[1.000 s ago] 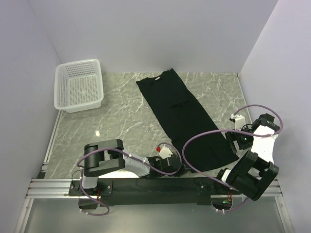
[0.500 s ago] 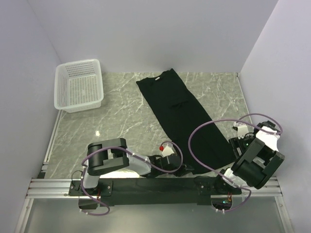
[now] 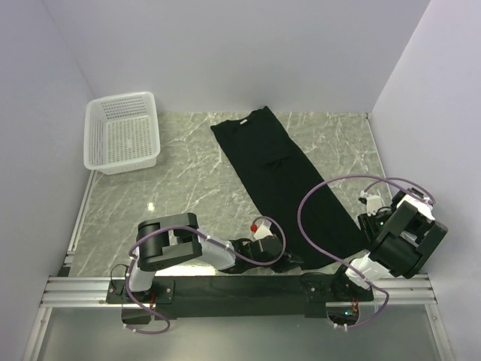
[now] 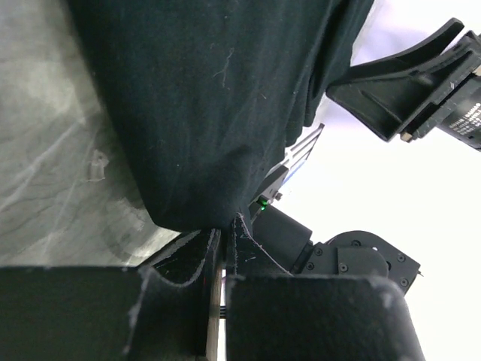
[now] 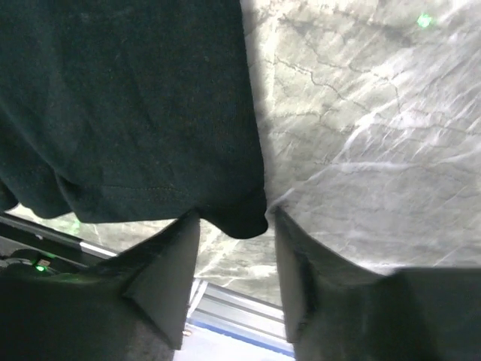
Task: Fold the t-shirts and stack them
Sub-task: Fold the T-shirt at the center of the board.
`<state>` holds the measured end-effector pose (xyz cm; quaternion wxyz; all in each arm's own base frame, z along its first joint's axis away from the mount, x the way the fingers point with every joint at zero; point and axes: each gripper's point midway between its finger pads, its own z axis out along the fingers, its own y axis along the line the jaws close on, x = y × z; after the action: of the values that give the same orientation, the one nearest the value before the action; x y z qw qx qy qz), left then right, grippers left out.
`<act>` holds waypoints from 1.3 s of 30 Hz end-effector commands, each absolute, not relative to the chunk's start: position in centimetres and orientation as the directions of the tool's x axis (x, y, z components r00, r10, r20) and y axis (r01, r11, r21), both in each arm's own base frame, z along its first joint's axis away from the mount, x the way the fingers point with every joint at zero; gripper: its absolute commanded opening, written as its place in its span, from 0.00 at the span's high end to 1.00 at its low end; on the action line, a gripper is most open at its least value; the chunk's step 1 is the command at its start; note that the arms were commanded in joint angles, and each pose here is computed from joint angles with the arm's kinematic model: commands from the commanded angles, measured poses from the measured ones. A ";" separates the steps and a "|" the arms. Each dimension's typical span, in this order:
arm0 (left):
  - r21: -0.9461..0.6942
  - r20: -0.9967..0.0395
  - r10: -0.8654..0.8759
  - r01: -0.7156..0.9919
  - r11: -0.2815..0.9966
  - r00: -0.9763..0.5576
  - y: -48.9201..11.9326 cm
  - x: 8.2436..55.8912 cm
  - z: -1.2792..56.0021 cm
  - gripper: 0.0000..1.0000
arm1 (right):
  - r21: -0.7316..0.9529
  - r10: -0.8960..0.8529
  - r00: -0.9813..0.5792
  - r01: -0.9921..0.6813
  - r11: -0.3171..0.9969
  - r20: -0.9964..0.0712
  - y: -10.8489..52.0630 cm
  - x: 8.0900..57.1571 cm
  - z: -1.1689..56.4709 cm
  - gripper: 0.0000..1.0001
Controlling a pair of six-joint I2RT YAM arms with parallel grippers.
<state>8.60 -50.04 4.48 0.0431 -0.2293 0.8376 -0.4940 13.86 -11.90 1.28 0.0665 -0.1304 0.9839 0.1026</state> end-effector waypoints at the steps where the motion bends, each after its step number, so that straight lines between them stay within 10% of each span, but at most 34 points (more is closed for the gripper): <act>1: -0.879 0.161 -0.410 -0.320 0.354 -0.898 -51.2 9.0 6.0 0.96 | 0.245 -0.246 -0.955 -0.282 0.928 -0.168 -10.9 13.7 0.7 0.55; 13: -0.918 0.167 -0.417 -0.295 0.265 -0.894 -50.7 10.3 8.0 0.99 | 0.279 -0.267 -0.896 -0.373 0.885 -0.354 -9.1 16.3 6.5 0.99; 26: -0.956 0.176 -0.445 -0.259 0.135 -0.878 -49.8 13.0 11.9 0.99 | 0.274 -0.230 -0.825 -0.414 0.868 -0.516 -7.8 19.1 13.2 1.00; 39: -0.961 0.254 -0.340 -0.277 0.019 -0.905 -50.9 12.9 14.1 0.99 | 0.255 -0.265 -0.876 -0.386 0.887 -0.403 -7.3 18.5 10.6 1.00</act>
<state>13.28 -49.98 11.03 0.0429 -0.2343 0.7477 -0.6198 18.41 -6.93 10.62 0.1825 -0.1741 0.9488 0.1900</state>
